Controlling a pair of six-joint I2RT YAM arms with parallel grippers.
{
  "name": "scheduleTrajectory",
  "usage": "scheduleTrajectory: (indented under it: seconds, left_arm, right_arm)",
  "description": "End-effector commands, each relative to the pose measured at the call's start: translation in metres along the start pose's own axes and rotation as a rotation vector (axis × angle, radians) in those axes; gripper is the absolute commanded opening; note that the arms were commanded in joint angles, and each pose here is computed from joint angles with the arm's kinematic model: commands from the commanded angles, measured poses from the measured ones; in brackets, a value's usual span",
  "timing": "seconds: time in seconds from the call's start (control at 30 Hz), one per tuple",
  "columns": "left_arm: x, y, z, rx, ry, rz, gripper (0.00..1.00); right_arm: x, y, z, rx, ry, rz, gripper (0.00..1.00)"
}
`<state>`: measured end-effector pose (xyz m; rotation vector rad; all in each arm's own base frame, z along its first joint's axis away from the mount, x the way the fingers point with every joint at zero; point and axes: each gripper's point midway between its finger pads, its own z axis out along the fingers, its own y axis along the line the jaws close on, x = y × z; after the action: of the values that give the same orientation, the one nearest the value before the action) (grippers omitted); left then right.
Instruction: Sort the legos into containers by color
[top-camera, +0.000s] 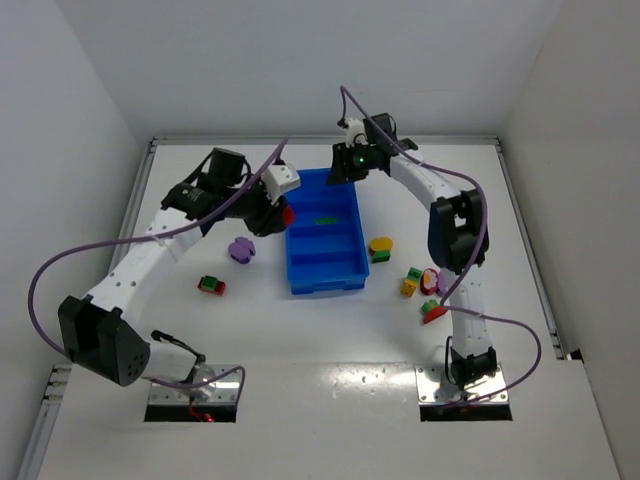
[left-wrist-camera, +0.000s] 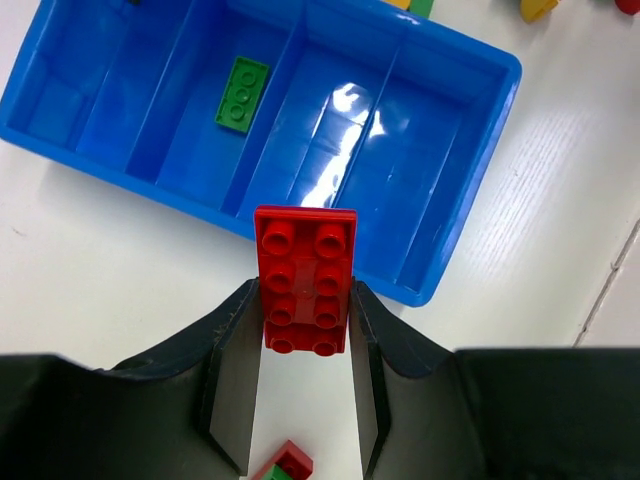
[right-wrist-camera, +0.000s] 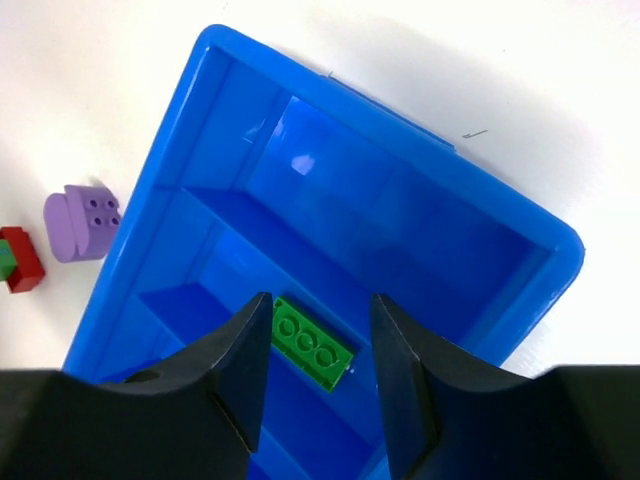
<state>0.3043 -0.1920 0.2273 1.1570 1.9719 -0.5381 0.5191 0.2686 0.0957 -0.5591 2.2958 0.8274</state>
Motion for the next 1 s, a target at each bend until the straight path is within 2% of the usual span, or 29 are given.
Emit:
scheduleTrajectory:
  seconds: [0.0, 0.1, 0.13, 0.27, 0.37, 0.5, 0.77, 0.97]
  left_arm:
    - [-0.013, -0.014, -0.005, 0.031, -0.047, 0.059, 0.02]
    - [-0.006, -0.032, 0.008, 0.087, -0.020, 0.084, 0.03]
    - [-0.004, -0.042, 0.016, 0.116, -0.010, 0.096, 0.03]
    - [0.011, -0.056, 0.041, 0.166, 0.047, 0.119, 0.06]
    - [0.022, -0.064, 0.058, 0.205, 0.088, 0.114, 0.08]
    - [0.024, -0.066, 0.074, 0.218, 0.085, 0.128, 0.13]
    - [0.043, -0.073, 0.109, 0.267, 0.152, 0.142, 0.14]
    - [0.051, -0.071, 0.120, 0.279, 0.168, 0.162, 0.25]
  right_arm:
    - [-0.044, 0.016, -0.028, 0.018, -0.108, -0.105, 0.45]
    - [-0.040, 0.014, -0.047, 0.061, -0.111, -0.096, 0.56]
    - [-0.053, 0.012, -0.067, 0.115, -0.151, -0.106, 0.63]
    - [-0.069, 0.003, -0.112, 0.244, -0.218, -0.117, 0.72]
    - [-0.070, -0.001, -0.139, 0.290, -0.238, -0.127, 0.73]
    - [-0.070, -0.009, -0.169, 0.339, -0.263, -0.121, 0.73]
    - [-0.061, -0.020, -0.197, 0.372, -0.276, -0.091, 0.75]
    - [-0.061, -0.030, -0.203, 0.390, -0.280, -0.087, 0.75]
